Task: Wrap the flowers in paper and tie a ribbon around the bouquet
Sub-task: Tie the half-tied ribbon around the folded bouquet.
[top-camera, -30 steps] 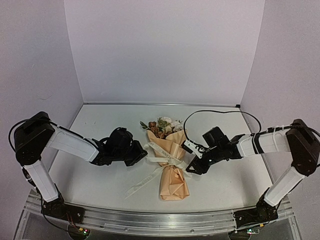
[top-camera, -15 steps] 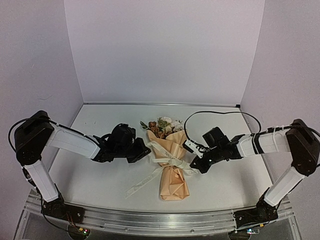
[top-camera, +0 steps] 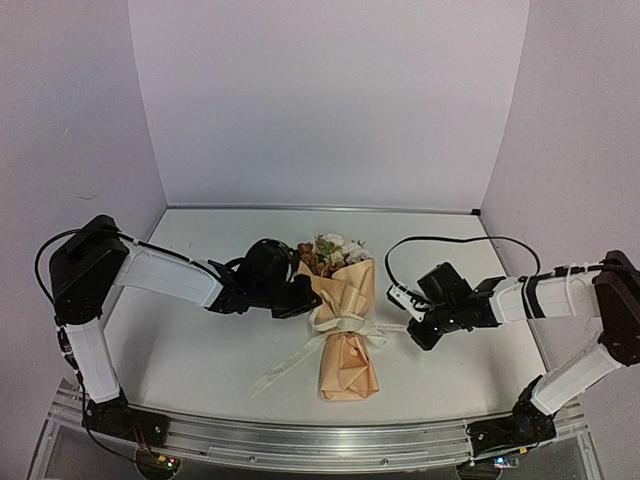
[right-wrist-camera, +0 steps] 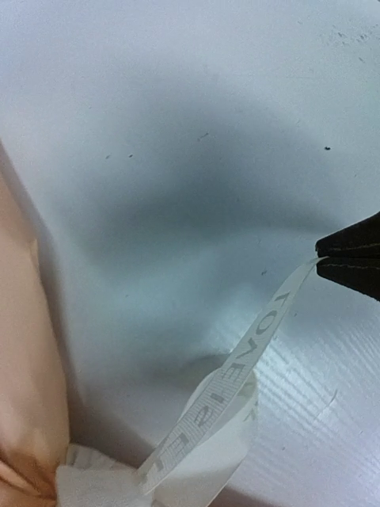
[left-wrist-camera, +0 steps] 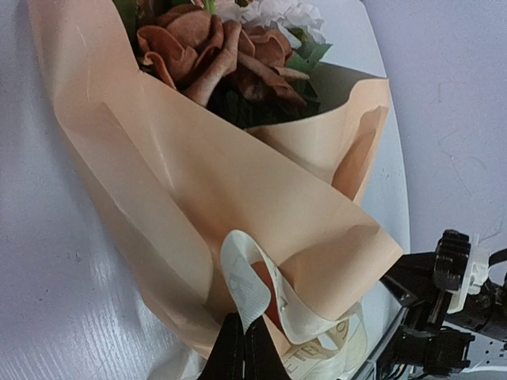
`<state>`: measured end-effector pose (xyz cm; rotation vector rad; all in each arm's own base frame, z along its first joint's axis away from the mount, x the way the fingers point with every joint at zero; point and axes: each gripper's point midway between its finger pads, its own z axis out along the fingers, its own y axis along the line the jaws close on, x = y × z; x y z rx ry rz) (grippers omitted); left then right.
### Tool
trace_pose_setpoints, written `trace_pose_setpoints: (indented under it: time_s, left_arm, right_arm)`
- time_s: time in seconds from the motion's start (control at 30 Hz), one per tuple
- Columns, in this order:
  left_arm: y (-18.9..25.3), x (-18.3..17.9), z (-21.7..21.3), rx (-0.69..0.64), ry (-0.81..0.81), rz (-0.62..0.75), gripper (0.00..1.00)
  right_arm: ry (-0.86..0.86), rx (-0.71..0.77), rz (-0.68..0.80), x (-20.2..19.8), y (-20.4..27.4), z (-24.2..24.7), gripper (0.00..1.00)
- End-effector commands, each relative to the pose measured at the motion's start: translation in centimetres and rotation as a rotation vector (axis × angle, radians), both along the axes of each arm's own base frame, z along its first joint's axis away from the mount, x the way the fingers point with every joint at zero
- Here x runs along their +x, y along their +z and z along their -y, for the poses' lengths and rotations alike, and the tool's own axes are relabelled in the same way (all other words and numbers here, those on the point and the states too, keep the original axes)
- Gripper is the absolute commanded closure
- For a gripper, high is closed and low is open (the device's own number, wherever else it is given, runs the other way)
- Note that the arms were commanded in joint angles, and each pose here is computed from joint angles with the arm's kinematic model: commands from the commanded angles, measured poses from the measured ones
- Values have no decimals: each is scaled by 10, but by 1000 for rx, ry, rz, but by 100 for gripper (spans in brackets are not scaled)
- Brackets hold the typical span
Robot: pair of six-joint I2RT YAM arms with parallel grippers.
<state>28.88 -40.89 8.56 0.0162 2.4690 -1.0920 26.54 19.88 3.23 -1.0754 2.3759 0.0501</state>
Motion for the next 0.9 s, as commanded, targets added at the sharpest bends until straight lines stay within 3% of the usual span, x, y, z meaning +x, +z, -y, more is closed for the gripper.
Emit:
trace_pose_setpoints:
  time_s: [0.0,0.37,0.53,0.73,0.87]
  left_arm:
    - [2,-4,7,70,-66,57,100]
    - [-5,-11,-18,123,-41,92,100]
    - [-3,-11,-20,126,-48,115,100]
    - [3,-9,-17,123,-58,138,100]
    - [4,-9,-15,116,-64,140,100]
  right_arm:
    - [-105,-134,99,12,8,33,100]
    - [-270,-255,141,22,17,64,100]
    - [-259,-140,81,18,21,46,98]
    - [-251,29,6,8,34,21,64]
    - [-232,186,-58,-10,42,4,56]
